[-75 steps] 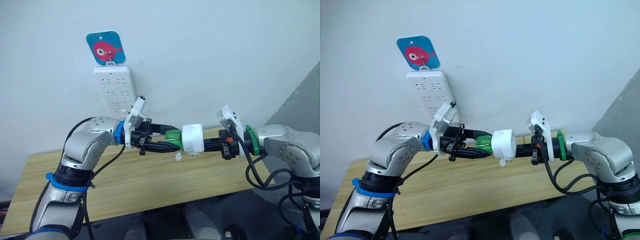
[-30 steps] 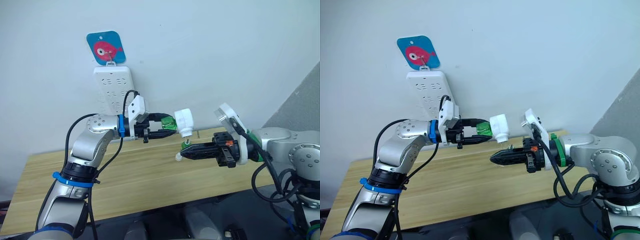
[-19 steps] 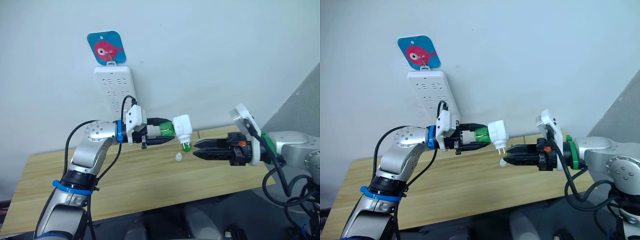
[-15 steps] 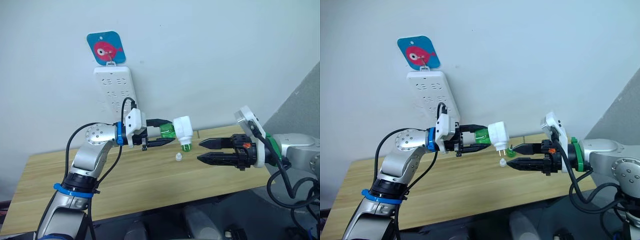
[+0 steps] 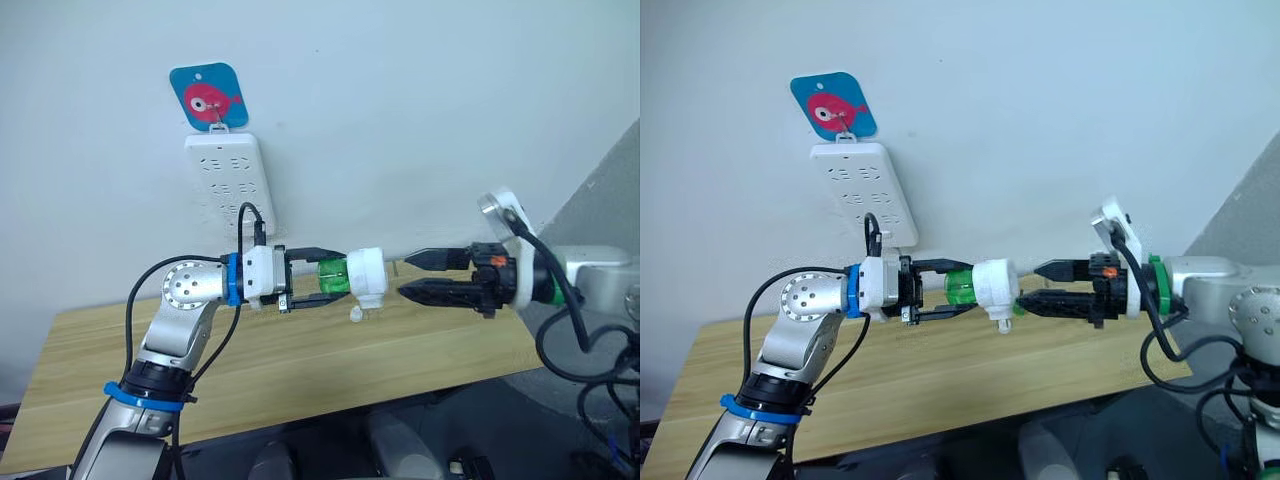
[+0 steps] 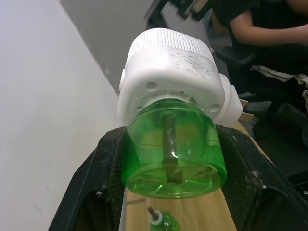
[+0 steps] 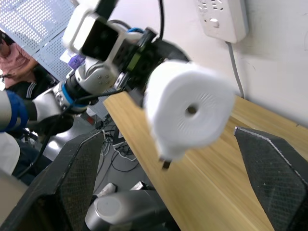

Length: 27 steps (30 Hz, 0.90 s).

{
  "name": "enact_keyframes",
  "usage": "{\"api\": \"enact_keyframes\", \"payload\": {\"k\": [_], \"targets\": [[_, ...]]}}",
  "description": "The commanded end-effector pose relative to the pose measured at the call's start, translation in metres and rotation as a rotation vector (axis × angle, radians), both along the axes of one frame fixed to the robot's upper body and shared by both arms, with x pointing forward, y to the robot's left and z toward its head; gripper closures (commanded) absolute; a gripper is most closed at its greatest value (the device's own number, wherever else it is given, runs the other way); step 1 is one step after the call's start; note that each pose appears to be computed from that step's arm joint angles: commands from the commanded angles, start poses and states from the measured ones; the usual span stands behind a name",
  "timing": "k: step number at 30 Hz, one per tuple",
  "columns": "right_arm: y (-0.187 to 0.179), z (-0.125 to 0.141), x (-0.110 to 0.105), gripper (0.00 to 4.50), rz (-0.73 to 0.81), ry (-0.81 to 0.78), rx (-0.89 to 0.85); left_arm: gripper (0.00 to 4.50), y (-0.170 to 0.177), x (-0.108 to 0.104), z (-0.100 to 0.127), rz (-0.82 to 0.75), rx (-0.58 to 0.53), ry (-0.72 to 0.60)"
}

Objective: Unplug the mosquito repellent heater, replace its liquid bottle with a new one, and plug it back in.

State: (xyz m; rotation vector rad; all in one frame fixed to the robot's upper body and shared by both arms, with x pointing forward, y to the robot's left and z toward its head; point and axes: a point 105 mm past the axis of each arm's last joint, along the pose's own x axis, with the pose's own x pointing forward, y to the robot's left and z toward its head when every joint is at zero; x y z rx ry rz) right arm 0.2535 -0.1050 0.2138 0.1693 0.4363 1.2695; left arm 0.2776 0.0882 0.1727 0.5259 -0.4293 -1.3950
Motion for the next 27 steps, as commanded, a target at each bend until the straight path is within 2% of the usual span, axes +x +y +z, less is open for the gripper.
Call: {"api": "enact_keyframes", "payload": {"k": [1, 5, 16, 27], "targets": [[0.006, 0.009, 0.003, 0.00, 0.018, 0.000, 0.011, 2.22, -0.001, -0.007, 0.010, -0.022, -0.011, -0.086], [0.008, 0.012, 0.009, 0.00, 0.018, 0.015, 0.044, 2.22, 0.000, -0.009, 0.009, -0.032, 0.000, -0.112], [0.017, 0.006, -0.002, 0.00, 0.127, 0.077, 0.005, 2.22, -0.001, -0.012, 0.009, -0.047, -0.007, -0.152], [0.031, 0.003, -0.001, 0.00, 0.163, 0.091, 0.021, 2.22, -0.001, -0.015, 0.006, -0.062, -0.010, -0.169]]}}
